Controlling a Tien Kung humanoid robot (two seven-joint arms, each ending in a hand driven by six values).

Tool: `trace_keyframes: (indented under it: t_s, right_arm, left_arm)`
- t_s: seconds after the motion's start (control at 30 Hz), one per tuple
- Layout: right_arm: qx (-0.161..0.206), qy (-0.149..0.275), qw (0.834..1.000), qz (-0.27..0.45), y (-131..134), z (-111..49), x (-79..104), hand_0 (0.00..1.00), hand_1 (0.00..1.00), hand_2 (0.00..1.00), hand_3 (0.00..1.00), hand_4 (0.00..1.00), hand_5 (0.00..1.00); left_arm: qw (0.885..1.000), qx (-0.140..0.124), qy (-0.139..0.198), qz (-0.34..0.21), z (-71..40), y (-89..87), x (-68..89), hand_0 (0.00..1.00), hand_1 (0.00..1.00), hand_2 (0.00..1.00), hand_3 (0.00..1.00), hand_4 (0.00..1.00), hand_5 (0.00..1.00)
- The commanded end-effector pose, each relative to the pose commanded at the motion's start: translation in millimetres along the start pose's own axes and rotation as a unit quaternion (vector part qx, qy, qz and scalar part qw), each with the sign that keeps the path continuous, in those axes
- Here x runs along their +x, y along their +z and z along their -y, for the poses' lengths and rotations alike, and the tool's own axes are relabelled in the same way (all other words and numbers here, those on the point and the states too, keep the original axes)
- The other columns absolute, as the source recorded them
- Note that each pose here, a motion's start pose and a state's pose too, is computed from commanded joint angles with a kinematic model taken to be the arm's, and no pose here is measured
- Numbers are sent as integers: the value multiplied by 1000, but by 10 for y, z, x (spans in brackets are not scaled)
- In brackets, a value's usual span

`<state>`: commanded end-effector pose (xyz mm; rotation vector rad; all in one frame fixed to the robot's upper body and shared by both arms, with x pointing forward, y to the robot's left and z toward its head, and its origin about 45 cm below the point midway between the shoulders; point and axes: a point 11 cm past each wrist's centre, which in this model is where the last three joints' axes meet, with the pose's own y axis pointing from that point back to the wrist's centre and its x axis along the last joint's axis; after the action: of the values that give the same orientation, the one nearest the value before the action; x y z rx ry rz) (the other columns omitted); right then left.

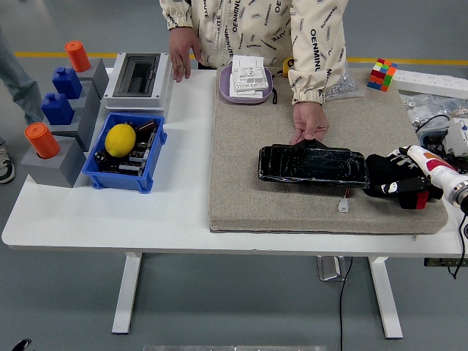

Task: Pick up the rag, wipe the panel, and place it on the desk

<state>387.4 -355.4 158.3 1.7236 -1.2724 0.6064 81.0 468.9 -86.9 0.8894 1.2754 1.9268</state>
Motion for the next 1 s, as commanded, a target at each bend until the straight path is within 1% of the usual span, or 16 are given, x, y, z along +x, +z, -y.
trace_keyframes:
  t_s: [0.1, 0.13, 0.23, 0.3, 0.33, 0.5, 0.53, 0.7, 0.73, 0.93, 0.97, 1.0]
  right_arm:
    - [-2, -8, 1000, 1, 16, -9, -75, 530, 567, 616, 583, 998, 271]
    - [-2, -9, 1000, 1, 19, -11, -94, 477, 543, 591, 557, 998, 264]
    - [-1, -10, 1000, 1, 17, -12, -113, 477, 543, 591, 557, 998, 264]
    - [0, -8, 1000, 0, 14, -12, -101, 477, 543, 591, 557, 998, 264]
    - [0, -4, 1000, 0, 12, -11, -84, 403, 484, 533, 517, 952, 223]
    - [2, 6, 1000, -1, 3, -8, -36, 403, 484, 533, 517, 952, 223]
    - [3, 7, 1000, -2, -1, -8, -32, 367, 457, 504, 487, 873, 163]
    - [4, 10, 1000, -6, -9, -6, -29, 367, 457, 504, 487, 873, 163]
    - [3, 10, 1000, -6, -9, -6, -28, 345, 446, 495, 481, 858, 142]
    - [4, 15, 1000, -9, -13, -3, 14, 345, 446, 495, 481, 858, 142]
    - [4, 15, 1000, -10, -13, -2, 20, 333, 431, 485, 472, 841, 119]
    - [4, 16, 1000, -11, -14, -2, 26, 333, 431, 485, 472, 841, 119]
  left_arm:
    - [1000, -1, -1, 1, 0, 2, -1, 721, 716, 767, 618, 681, 569]
    - [1000, -1, 0, 1, 0, 3, 1, 721, 716, 767, 619, 681, 569]
    - [1000, 0, 1, 1, -1, 0, 10, 721, 716, 767, 619, 681, 569]
    - [1000, 0, 1, 2, -1, -2, 14, 721, 716, 767, 619, 681, 569]
    - [1000, 0, 1, 2, -1, -3, 16, 721, 716, 767, 619, 682, 570]
    - [1000, 1, 1, 3, 0, -13, 13, 721, 716, 767, 619, 682, 570]
    - [1000, 1, 1, 3, 1, -17, 11, 720, 715, 767, 619, 682, 569]
    - [1000, 1, -1, 4, 2, -24, 0, 720, 715, 767, 619, 682, 569]
    - [1000, 1, -1, 4, 2, -23, -1, 721, 715, 767, 620, 682, 569]
    - [1000, -2, -1, 4, 0, -1, -4, 721, 715, 767, 620, 682, 569]
    - [1000, -2, -1, 4, 0, 0, -3, 721, 716, 768, 620, 682, 569]
    - [1000, -2, -1, 4, 0, 1, -3, 721, 716, 768, 620, 682, 569]
